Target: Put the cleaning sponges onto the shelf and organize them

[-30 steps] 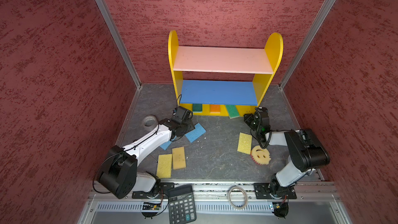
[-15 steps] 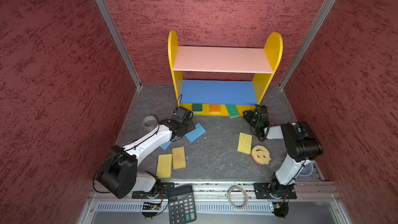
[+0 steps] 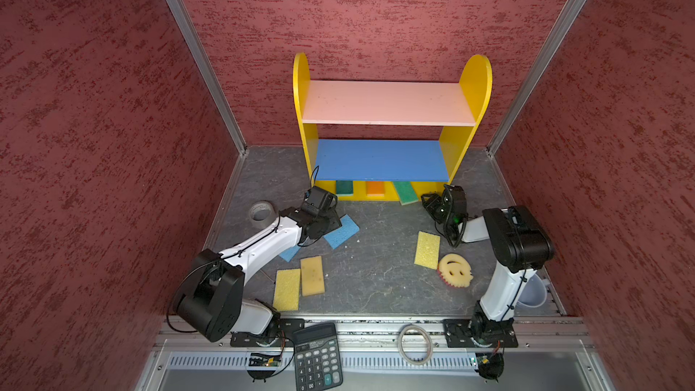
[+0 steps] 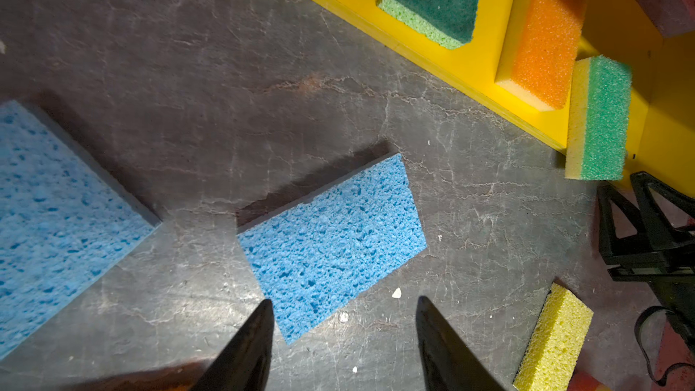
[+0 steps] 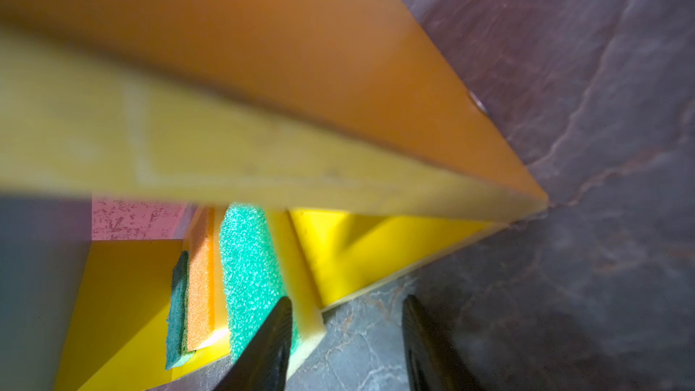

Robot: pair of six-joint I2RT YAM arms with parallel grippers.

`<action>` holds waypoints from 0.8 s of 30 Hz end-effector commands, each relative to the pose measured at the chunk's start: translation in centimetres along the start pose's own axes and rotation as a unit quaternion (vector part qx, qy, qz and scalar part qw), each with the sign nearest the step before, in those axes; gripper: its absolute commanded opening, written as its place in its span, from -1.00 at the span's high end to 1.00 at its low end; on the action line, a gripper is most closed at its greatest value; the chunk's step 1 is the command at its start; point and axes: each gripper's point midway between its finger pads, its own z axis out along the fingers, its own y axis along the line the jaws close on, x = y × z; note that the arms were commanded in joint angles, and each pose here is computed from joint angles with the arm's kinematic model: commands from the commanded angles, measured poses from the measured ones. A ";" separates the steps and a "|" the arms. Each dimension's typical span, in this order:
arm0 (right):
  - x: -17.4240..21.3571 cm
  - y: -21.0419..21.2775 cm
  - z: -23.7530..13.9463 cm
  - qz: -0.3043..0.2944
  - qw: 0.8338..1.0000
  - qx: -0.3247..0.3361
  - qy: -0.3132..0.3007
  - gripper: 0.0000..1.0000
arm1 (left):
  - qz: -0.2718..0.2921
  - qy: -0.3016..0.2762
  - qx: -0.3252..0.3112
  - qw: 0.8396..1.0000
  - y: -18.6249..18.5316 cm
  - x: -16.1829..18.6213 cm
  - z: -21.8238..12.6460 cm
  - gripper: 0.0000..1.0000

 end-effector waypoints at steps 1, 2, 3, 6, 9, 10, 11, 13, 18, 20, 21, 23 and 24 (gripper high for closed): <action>1.7 3.8 0.6 -0.026 0.996 -0.074 0.042 0.18 | 0.006 0.005 0.000 1.000 0.2 0.1 0.9 -0.21; 1.7 3.8 0.5 -0.024 0.996 -0.074 0.042 0.19 | 0.007 0.006 -0.001 1.000 0.1 0.1 1.0 -0.20; 1.8 3.7 0.5 -0.021 0.996 -0.074 0.042 0.21 | 0.006 0.008 -0.002 1.000 0.1 0.1 1.1 -0.20; 2.3 3.3 0.1 -0.005 0.997 -0.067 0.047 0.22 | 0.006 0.006 -0.003 1.000 0.0 -0.1 1.4 -0.19; 3.3 3.8 -0.3 0.011 0.995 -0.070 0.064 0.21 | 0.002 -0.001 0.005 1.000 -0.6 -0.7 1.1 -0.17; 3.7 4.0 -0.4 0.007 0.995 -0.068 0.066 0.21 | 0.001 -0.005 0.012 1.000 -0.8 -0.7 0.9 -0.17; 4.0 4.1 -0.5 0.000 0.996 -0.065 0.067 0.21 | 0.001 -0.011 0.017 1.000 -0.9 -0.8 0.8 -0.17; 4.5 4.1 -0.8 -0.015 0.996 -0.051 0.068 0.19 | -0.008 -0.020 0.026 0.999 -0.7 -0.7 0.7 -0.18; 4.4 4.0 -1.1 -0.039 0.997 -0.031 0.058 0.14 | -0.030 -0.013 0.026 0.999 0.1 -0.7 1.1 -0.18; 4.3 4.2 -1.1 -0.052 0.997 -0.022 0.049 0.04 | -0.018 -0.007 0.028 0.999 -0.1 -0.8 1.2 -0.18; 4.3 4.1 -1.0 -0.054 0.997 -0.016 0.047 -0.06 | -0.016 -0.003 0.030 0.999 -0.3 -0.8 1.3 -0.19; 4.7 4.6 -0.8 -0.058 0.997 -0.018 0.051 -0.16 | -0.016 0.006 0.038 0.999 -0.7 -0.8 1.6 -0.20; 4.8 5.1 -0.7 -0.065 0.996 -0.022 0.051 -0.18 | -0.016 0.007 0.043 0.999 -1.0 -0.8 1.7 -0.20</action>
